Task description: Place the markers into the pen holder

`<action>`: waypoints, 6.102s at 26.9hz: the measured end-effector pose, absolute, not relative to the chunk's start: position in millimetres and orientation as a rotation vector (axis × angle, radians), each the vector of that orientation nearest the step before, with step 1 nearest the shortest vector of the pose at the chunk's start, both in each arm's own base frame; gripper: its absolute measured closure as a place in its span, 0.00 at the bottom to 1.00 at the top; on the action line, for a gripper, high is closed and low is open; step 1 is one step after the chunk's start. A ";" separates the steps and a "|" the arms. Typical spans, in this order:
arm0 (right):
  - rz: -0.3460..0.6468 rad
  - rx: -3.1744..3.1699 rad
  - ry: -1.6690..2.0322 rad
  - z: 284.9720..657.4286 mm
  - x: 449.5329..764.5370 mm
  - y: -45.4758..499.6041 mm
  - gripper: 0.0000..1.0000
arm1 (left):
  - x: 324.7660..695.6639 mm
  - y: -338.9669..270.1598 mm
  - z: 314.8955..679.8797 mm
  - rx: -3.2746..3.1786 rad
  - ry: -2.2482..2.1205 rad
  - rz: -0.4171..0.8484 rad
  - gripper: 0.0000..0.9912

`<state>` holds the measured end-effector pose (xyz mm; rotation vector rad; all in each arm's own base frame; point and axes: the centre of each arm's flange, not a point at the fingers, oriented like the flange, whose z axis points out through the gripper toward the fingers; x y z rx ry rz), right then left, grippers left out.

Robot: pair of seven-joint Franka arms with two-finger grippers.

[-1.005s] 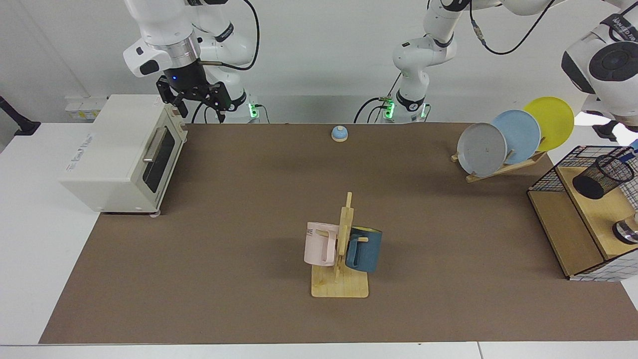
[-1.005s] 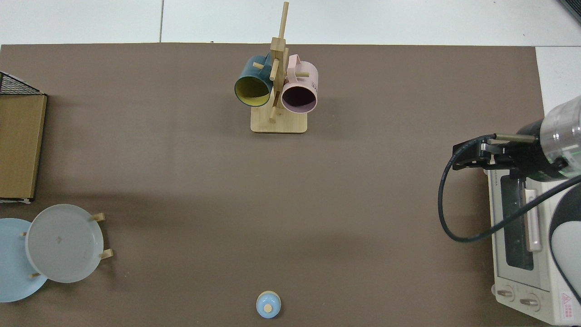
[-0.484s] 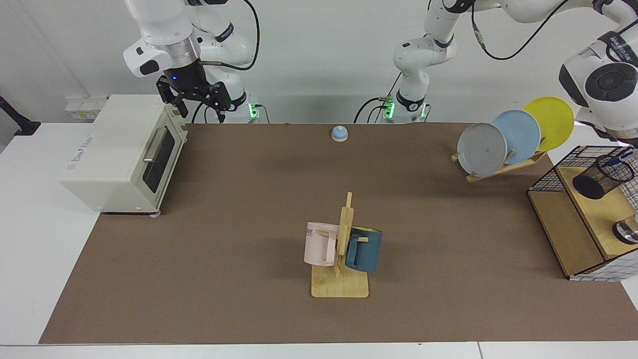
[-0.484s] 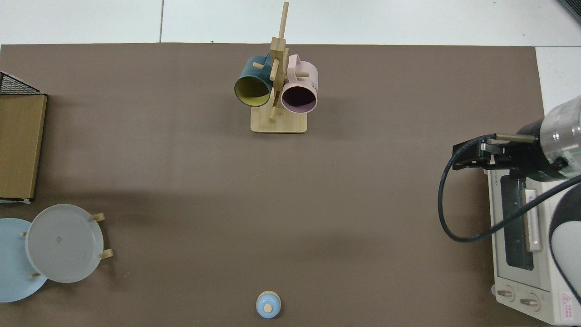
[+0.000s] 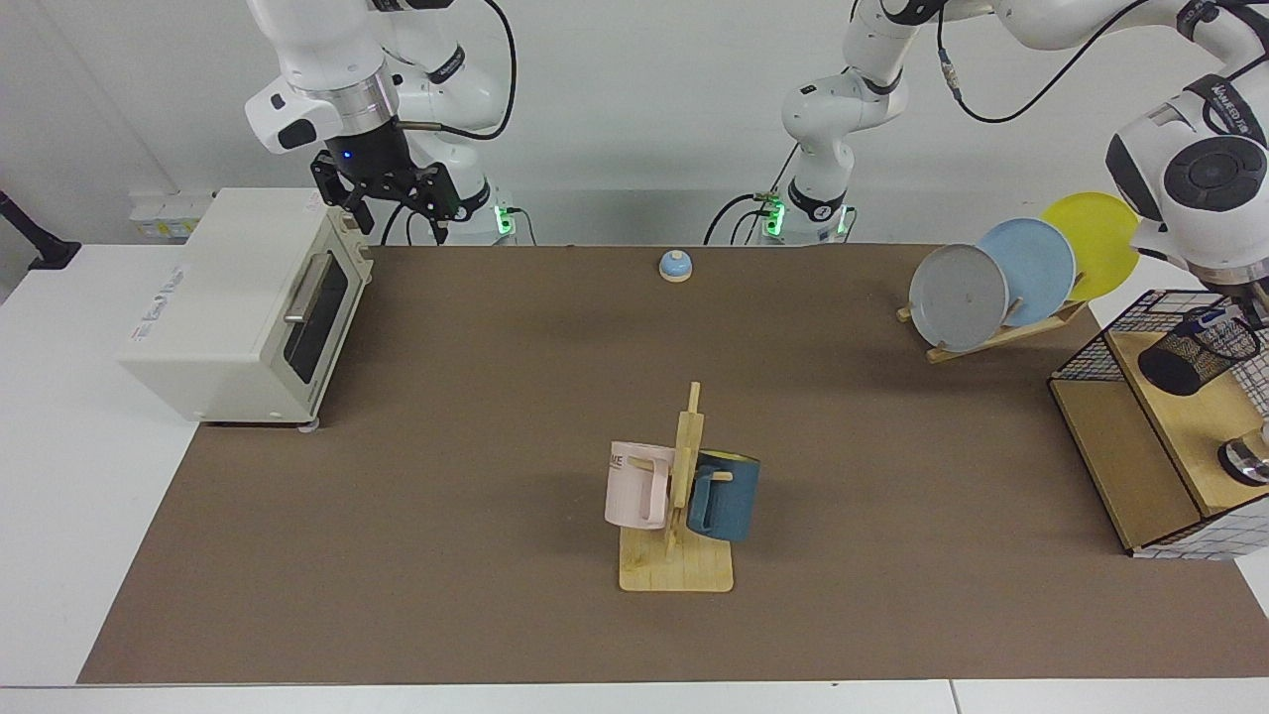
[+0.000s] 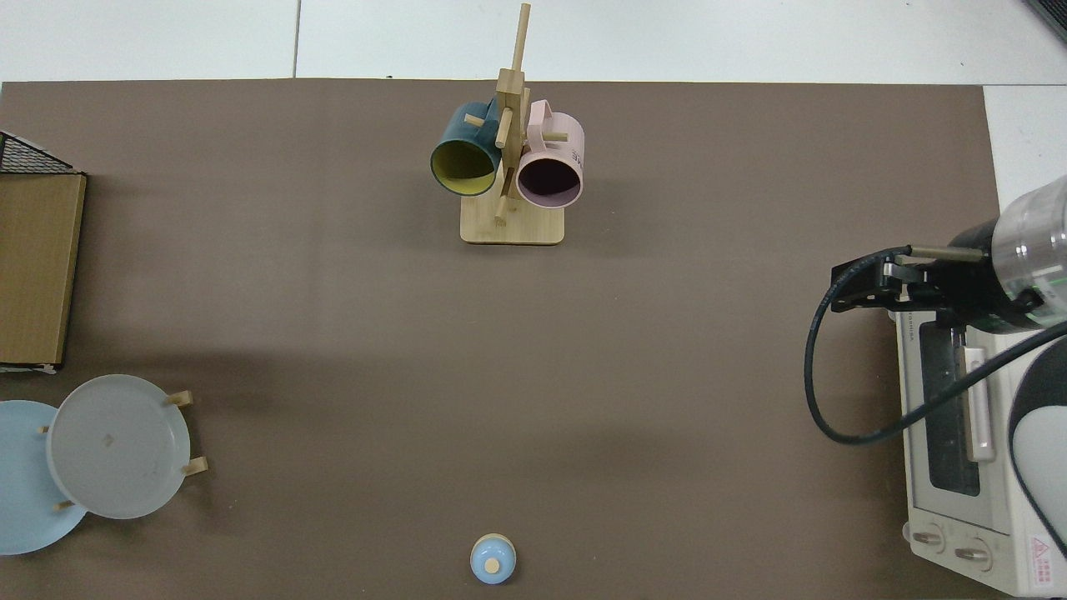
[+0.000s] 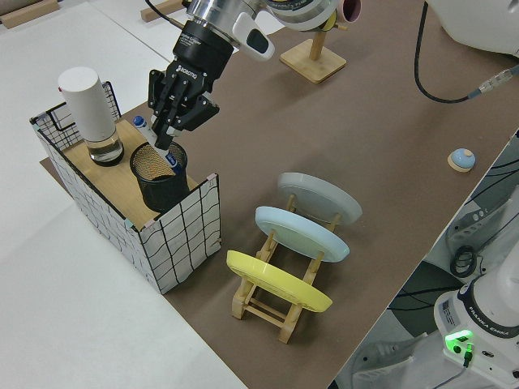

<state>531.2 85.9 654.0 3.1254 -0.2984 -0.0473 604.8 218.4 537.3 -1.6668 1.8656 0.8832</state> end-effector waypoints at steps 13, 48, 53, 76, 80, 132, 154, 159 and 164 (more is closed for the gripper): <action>-0.047 3.125 -0.298 654.0 531.2 85.9 0.00 | 595.5 214.8 524.1 -1.696 1.847 0.852 0.84; -0.047 3.125 -0.298 654.0 531.2 85.9 0.00 | 584.6 255.5 506.4 -1.682 1.826 0.775 0.84; -0.047 3.125 -0.298 654.0 531.2 85.9 0.00 | 582.0 264.1 506.6 -1.685 1.815 0.771 0.84; -0.047 3.125 -0.298 654.0 531.2 85.9 0.00 | 581.9 265.3 500.6 -1.682 1.824 0.768 0.84; -0.047 3.125 -0.298 654.0 531.2 85.9 0.00 | 582.0 265.2 500.2 -1.682 1.825 0.768 0.84; -0.047 3.125 -0.298 654.0 531.2 85.9 0.00 | 538.5 143.7 674.0 -2.472 1.427 0.088 0.00; -0.047 3.125 -0.299 654.0 531.2 85.8 0.00 | 532.2 54.9 666.5 -3.074 0.554 -0.034 0.00; -0.047 3.125 -0.299 654.0 531.2 85.8 0.00 | 530.2 45.3 664.9 -3.098 0.492 0.006 0.00; -0.047 3.125 -0.299 654.0 531.2 85.8 0.00 | 530.5 35.1 667.6 -3.108 0.432 0.032 0.00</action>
